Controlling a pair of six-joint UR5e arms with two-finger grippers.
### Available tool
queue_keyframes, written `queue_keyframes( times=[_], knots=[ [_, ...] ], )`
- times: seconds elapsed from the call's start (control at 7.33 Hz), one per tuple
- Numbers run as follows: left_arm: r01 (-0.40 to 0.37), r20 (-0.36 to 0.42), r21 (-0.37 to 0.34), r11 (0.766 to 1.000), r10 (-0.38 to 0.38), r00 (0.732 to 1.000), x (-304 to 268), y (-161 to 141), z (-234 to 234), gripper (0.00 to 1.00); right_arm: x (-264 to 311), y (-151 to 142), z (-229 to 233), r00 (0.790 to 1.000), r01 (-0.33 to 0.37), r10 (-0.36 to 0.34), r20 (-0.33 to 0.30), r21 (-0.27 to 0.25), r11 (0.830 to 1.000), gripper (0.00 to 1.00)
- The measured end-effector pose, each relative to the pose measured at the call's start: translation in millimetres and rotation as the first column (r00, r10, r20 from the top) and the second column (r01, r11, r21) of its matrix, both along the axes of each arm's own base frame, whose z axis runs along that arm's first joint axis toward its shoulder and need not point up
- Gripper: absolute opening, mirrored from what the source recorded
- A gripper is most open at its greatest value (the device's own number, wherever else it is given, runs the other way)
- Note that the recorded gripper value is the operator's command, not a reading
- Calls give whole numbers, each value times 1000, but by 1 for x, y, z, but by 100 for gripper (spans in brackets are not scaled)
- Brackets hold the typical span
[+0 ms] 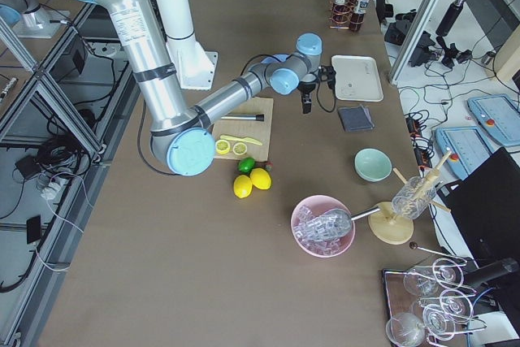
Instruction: Pick orange to plate
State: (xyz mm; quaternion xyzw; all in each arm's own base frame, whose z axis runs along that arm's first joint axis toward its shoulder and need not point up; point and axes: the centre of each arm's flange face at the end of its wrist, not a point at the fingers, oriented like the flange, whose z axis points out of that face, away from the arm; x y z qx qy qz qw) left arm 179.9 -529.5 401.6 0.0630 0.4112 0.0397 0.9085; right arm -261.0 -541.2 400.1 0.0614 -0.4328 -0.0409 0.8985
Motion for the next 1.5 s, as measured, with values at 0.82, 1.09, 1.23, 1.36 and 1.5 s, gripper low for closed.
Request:
queue_keyframes(
  times=[0.82,1.09,1.23,1.36,1.5],
  knots=[
    [-26,72,-12,1000,26,997,-163,53,164,97,316,70,271,987,121,-119,-111,12,993,100],
    [-1,85,-48,999,5,996,-175,55,185,97,340,73,293,986,119,-122,-113,-31,992,100],
    [3,87,-56,998,2,996,-177,53,193,97,344,72,295,986,118,-121,-115,-34,992,100],
    [11,88,-53,999,-6,996,-181,52,199,97,346,71,295,986,117,-120,-119,-32,993,100],
    [27,86,-56,998,-22,996,-189,53,206,97,347,70,294,985,118,-121,-127,-29,993,100]
  ],
)
